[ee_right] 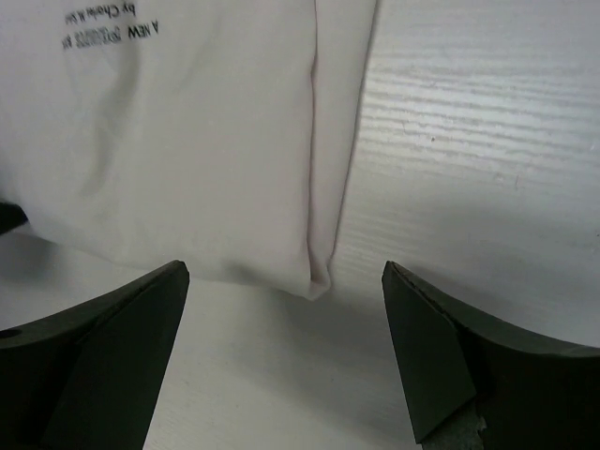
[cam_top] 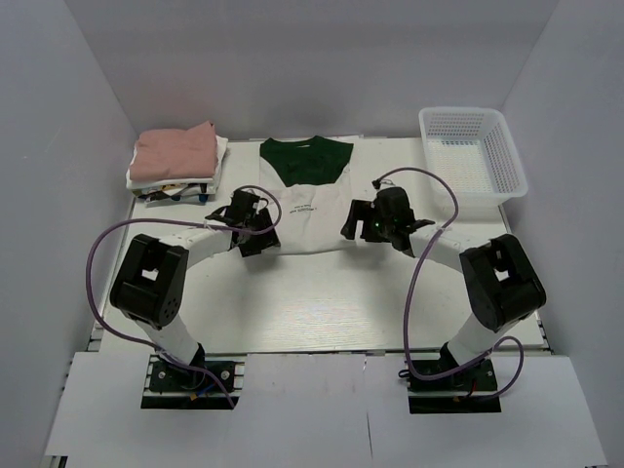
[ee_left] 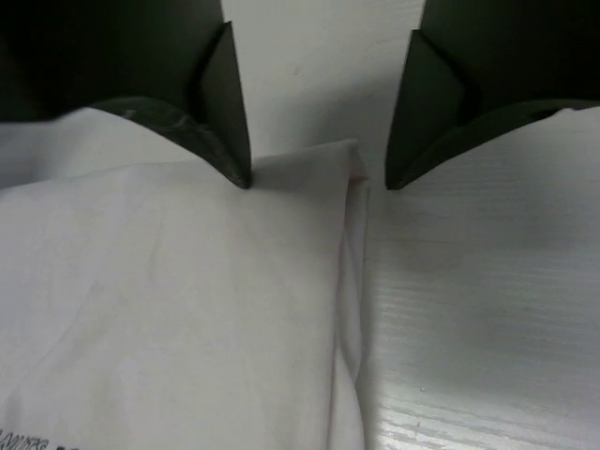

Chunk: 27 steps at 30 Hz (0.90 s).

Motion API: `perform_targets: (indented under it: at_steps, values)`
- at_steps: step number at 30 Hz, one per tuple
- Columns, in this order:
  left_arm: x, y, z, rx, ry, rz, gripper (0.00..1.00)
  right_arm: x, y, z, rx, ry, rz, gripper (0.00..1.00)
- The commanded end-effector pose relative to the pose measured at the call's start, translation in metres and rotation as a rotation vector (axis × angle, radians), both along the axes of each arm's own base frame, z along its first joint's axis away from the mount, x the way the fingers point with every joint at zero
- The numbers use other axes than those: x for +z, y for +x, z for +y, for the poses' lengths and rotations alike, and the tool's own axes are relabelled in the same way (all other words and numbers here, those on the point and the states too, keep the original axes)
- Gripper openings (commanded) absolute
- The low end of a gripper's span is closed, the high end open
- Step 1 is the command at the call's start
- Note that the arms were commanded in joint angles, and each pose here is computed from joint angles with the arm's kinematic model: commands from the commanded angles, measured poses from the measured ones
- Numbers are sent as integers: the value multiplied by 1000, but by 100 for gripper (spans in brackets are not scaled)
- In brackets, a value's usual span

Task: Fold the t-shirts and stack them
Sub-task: Grab one side of the 2/3 rectangular tshirt with both arms, then fold the long partially folded tshirt into a neat square

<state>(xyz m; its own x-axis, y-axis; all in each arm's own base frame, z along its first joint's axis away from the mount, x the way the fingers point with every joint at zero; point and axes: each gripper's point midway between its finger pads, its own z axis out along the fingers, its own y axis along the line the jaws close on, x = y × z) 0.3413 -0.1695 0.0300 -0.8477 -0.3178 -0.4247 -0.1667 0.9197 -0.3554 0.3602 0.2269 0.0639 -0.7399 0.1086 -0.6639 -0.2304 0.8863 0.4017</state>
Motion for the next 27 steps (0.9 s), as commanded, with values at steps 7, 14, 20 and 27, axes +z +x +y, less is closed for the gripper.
perform_targets:
  at_steps: [7, 14, 20, 27]
  values:
    - [-16, -7, -5, -31, -26, 36, 39, -32, -20, 16, 96, 44, 140, 84]
    - [-22, -19, 0, -20, -21, 58, 5, -51, -37, 17, 97, 65, 215, 53]
    - [-9, -19, -3, -27, -25, 27, 0, -46, -39, 10, 67, 46, 218, 0]
    - [39, -63, -20, -149, -163, -25, 0, -11, -84, -8, 128, 33, 181, 0]
